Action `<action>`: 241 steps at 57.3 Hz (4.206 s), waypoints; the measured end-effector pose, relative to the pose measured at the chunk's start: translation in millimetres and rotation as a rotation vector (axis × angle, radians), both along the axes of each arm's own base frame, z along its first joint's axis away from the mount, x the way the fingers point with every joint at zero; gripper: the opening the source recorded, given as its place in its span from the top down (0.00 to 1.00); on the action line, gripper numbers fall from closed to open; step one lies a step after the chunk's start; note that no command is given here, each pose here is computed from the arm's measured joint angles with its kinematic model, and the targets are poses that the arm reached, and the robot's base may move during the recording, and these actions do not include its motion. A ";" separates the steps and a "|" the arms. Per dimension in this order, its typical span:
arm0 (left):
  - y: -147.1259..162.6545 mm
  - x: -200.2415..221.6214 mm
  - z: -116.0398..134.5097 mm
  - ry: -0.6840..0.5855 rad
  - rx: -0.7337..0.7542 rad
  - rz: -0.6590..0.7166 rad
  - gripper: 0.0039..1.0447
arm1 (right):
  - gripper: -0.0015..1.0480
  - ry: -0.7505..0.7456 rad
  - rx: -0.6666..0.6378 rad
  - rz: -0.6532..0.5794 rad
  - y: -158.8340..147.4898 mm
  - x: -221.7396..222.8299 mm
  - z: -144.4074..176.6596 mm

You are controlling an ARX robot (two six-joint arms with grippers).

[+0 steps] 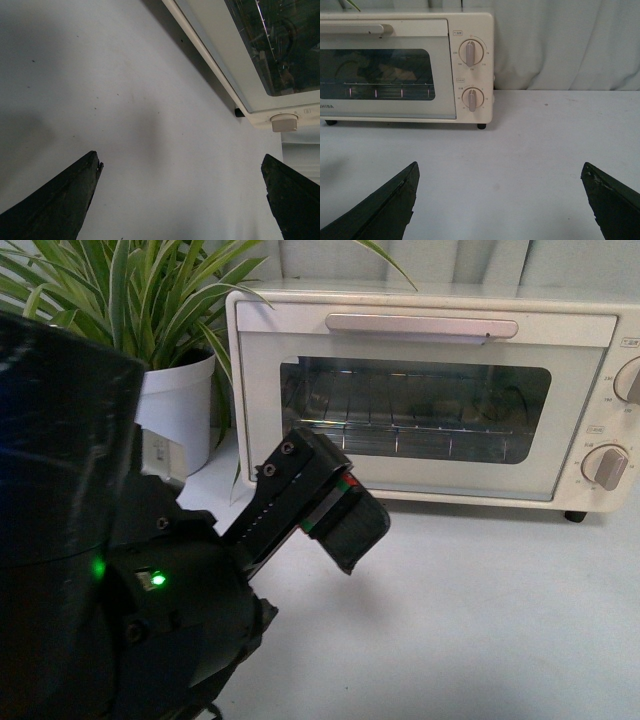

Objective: Open oven

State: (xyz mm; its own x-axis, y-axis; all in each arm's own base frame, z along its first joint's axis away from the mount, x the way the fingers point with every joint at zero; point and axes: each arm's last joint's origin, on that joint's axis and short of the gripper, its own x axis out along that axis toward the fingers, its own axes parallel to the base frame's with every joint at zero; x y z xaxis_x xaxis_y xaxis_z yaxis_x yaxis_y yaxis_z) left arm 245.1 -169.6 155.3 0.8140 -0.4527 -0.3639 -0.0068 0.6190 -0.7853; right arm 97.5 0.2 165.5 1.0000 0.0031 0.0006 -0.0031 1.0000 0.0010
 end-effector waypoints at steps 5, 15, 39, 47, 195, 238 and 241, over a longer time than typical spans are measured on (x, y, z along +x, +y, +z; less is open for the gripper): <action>-8.8 3.4 -0.6 0.007 0.001 -0.013 0.06 | 0.09 0.000 0.000 0.000 0.0 0.0 0.0; -17.6 7.2 -4.4 0.034 0.006 -0.024 0.06 | 0.09 0.000 0.000 0.000 0.0 0.0 0.0; -26.9 13.1 -10.1 0.076 0.020 -0.021 0.06 | 0.09 0.000 0.000 0.000 0.0 0.0 0.0; -28.3 16.1 -10.5 0.082 0.020 -0.017 0.06 | 0.09 0.000 0.000 0.000 0.0 0.0 0.0; -17.7 21.1 -8.6 0.104 0.010 0.011 0.06 | 0.09 0.402 0.249 -0.004 97.2 230.5 110.5; -17.5 21.0 -8.9 0.104 0.011 0.012 0.06 | 0.09 0.423 0.188 0.145 96.5 183.0 82.2; -17.5 20.9 -9.0 0.105 0.011 0.012 0.06 | 0.09 0.427 0.187 0.151 96.0 180.4 79.5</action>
